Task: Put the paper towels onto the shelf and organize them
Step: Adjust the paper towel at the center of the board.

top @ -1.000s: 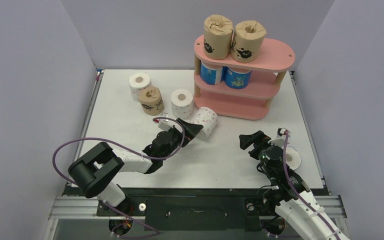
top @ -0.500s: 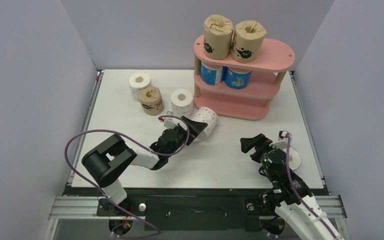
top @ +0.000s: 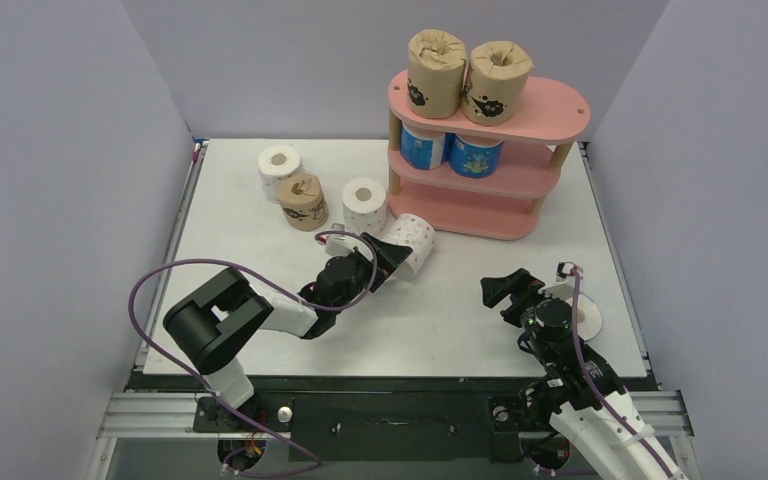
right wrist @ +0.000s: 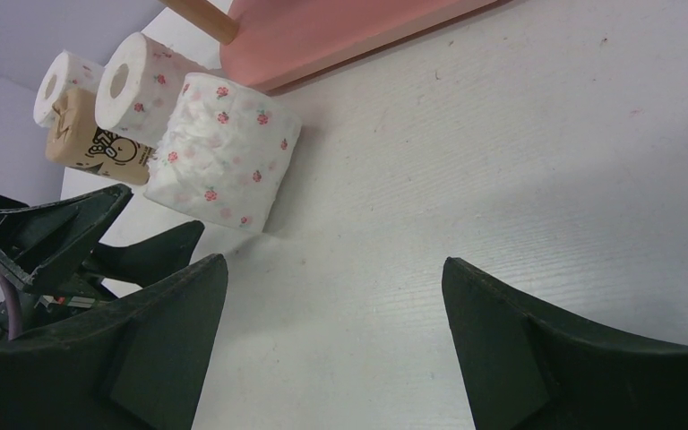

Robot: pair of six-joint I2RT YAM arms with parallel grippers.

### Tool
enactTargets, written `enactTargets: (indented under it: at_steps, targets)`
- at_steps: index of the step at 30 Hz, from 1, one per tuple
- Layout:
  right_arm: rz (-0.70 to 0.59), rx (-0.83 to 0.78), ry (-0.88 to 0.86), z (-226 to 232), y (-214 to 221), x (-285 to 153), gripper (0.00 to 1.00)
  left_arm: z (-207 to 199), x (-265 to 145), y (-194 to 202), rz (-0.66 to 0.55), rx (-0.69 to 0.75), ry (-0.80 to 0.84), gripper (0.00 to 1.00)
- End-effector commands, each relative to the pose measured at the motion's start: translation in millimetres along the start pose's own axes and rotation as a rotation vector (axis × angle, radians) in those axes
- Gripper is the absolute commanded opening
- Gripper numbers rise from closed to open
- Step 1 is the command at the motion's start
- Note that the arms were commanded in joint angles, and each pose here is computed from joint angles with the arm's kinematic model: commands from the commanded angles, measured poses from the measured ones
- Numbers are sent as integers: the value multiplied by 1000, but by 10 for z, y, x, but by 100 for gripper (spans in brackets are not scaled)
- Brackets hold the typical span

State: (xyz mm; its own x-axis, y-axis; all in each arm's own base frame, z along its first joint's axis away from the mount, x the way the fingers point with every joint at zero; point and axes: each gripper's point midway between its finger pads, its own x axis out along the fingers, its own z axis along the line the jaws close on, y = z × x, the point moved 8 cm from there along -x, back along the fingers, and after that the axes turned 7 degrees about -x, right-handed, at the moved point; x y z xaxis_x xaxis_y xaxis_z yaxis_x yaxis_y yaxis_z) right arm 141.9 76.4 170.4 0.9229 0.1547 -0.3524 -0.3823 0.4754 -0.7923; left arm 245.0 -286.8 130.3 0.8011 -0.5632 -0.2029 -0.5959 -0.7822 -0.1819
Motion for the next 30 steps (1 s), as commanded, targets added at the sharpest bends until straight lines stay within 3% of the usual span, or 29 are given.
enactTargets:
  at_steps: [1,7,12,25,30]
  targets:
    - [-24,1,-29,78,-100,-30,85,-134,121,-69,-37,11,46,97]
    - [-23,-6,-26,70,-100,-40,85,-170,198,-75,-36,11,89,100]
    - [-23,-6,-22,62,-94,-37,85,-191,261,-68,-30,29,95,90]
    - [-16,-11,-11,45,-79,-33,84,-187,243,-78,-20,83,94,44]
    - [-18,-14,-10,50,-98,-46,84,-227,114,-112,-20,115,94,30]
